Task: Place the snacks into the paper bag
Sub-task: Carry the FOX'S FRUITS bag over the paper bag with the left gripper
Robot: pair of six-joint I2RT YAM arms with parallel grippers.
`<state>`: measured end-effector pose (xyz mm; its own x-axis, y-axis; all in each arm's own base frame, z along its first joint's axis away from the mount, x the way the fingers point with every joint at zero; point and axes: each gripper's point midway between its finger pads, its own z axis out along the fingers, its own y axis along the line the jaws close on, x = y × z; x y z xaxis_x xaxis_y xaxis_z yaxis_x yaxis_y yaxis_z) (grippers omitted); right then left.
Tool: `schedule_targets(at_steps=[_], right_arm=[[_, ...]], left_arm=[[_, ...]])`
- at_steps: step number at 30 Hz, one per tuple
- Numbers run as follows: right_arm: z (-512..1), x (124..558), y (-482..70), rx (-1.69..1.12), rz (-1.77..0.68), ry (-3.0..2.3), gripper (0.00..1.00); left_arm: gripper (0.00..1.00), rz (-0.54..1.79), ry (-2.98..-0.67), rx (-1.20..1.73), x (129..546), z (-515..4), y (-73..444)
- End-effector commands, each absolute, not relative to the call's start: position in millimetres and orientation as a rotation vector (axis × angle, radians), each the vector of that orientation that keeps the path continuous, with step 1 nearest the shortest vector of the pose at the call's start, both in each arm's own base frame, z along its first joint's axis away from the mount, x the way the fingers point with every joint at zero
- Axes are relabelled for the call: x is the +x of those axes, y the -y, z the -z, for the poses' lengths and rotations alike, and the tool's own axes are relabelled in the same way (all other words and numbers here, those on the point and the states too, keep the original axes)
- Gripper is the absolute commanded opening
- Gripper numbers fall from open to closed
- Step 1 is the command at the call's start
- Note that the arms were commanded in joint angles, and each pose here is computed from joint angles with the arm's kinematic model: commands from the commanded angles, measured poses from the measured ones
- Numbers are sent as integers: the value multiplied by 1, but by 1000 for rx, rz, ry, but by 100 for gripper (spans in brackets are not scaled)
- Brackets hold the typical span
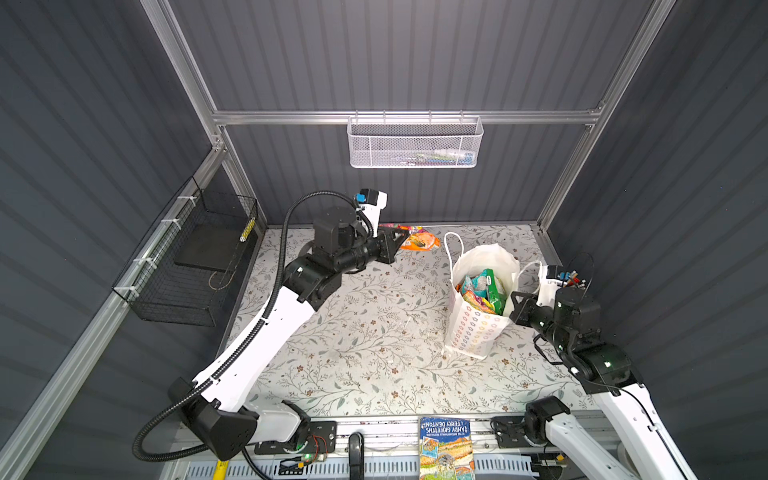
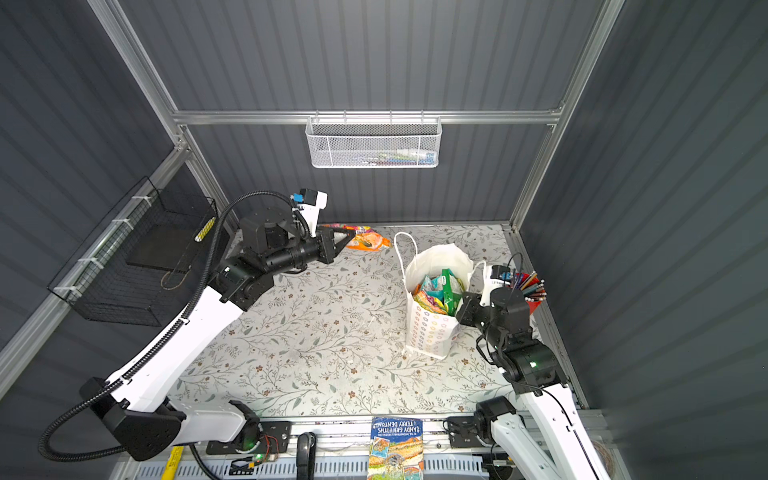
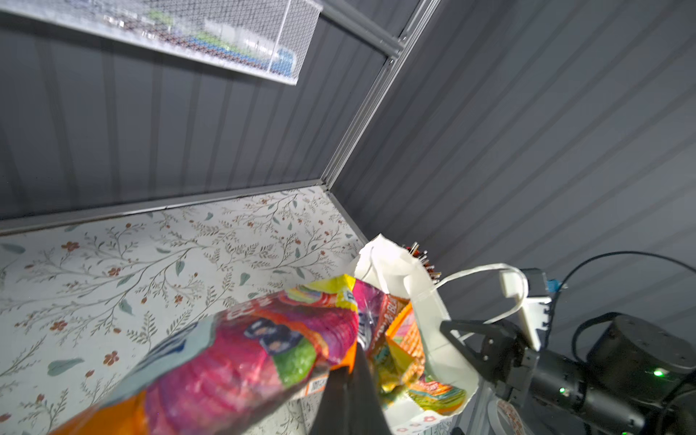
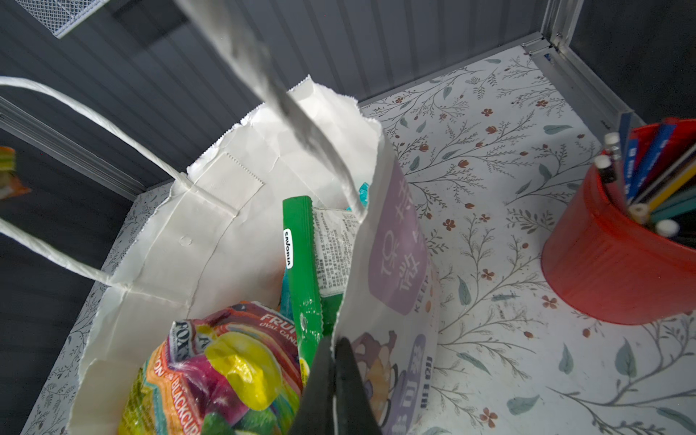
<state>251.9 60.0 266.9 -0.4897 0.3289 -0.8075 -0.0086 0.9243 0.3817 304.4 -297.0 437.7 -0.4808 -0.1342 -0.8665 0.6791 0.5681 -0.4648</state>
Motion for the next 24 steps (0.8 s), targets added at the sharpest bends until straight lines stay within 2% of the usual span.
schedule_targets(at_steps=[1,6,11,24], right_arm=[[-289,252,-59,202,-412,-1968,0],[-290,251,-57,207,-402,-1963,0],[-291,250,-54,216,-388,-1956,0],[-294,247,-55,208,-398,-1946,0]], left_arm=[[0,1064,-1728,567,283,-473,316],[0,1068,-1672,700,259,-496,356],[0,1088,-1661,812,247,-496,401],[0,1013,-1831,929,279,-421,486]])
